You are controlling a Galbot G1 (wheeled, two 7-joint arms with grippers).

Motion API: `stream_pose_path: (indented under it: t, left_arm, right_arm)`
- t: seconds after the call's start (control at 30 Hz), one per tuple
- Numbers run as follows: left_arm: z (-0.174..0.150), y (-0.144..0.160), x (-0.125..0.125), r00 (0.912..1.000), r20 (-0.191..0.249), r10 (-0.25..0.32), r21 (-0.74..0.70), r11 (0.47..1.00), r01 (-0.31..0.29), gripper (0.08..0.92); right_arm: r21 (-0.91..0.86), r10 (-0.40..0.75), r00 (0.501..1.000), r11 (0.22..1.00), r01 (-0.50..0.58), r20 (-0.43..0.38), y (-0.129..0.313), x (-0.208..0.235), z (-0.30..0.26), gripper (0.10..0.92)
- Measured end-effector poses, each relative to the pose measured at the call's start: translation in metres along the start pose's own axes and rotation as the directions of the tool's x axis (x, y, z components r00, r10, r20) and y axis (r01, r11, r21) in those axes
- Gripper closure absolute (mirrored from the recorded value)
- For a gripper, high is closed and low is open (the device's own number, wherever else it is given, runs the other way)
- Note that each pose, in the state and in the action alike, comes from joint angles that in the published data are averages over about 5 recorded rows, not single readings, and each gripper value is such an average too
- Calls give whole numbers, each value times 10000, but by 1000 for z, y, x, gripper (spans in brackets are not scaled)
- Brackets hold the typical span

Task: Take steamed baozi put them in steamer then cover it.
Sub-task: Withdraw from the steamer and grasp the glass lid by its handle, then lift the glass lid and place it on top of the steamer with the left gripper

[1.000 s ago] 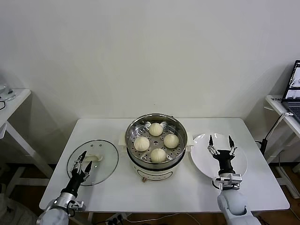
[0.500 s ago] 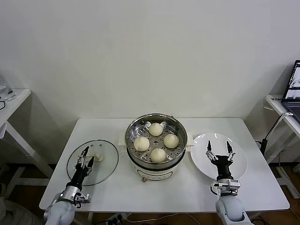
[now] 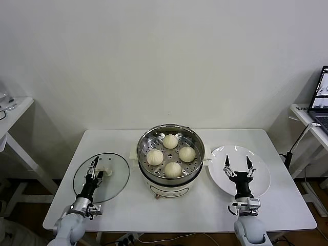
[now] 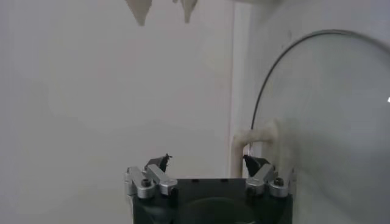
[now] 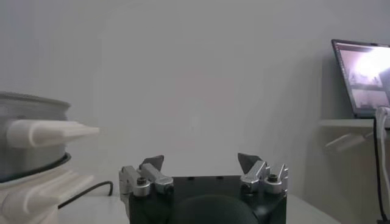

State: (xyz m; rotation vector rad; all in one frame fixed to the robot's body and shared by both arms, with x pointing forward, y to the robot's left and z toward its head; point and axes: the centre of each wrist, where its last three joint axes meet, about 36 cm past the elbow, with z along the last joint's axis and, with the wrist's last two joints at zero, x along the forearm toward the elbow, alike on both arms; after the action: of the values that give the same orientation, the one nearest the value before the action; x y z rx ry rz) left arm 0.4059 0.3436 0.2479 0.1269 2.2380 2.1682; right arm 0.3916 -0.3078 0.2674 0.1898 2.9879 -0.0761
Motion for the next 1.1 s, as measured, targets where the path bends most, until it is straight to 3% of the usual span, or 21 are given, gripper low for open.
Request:
stream_pose_path:
  t: [0.67,0.93,1.1]
  left_arm:
    - [4,-13,-3,9987,-275,426,-216,9988,-432,771]
    - [8,-7,-3,9992,-368,180,-60,9998,-182,810]
    - [18,14,-2,9979,-543,-365,-70,9993,362,810]
  right_arm:
    - [25,-90,9999,10000,90,123,6,-2,-1,200]
    - [12,-118,9998,9999,118,143,8,0,0,200]
    - [4,-127,9998,9999,127,162,10,0,1,200]
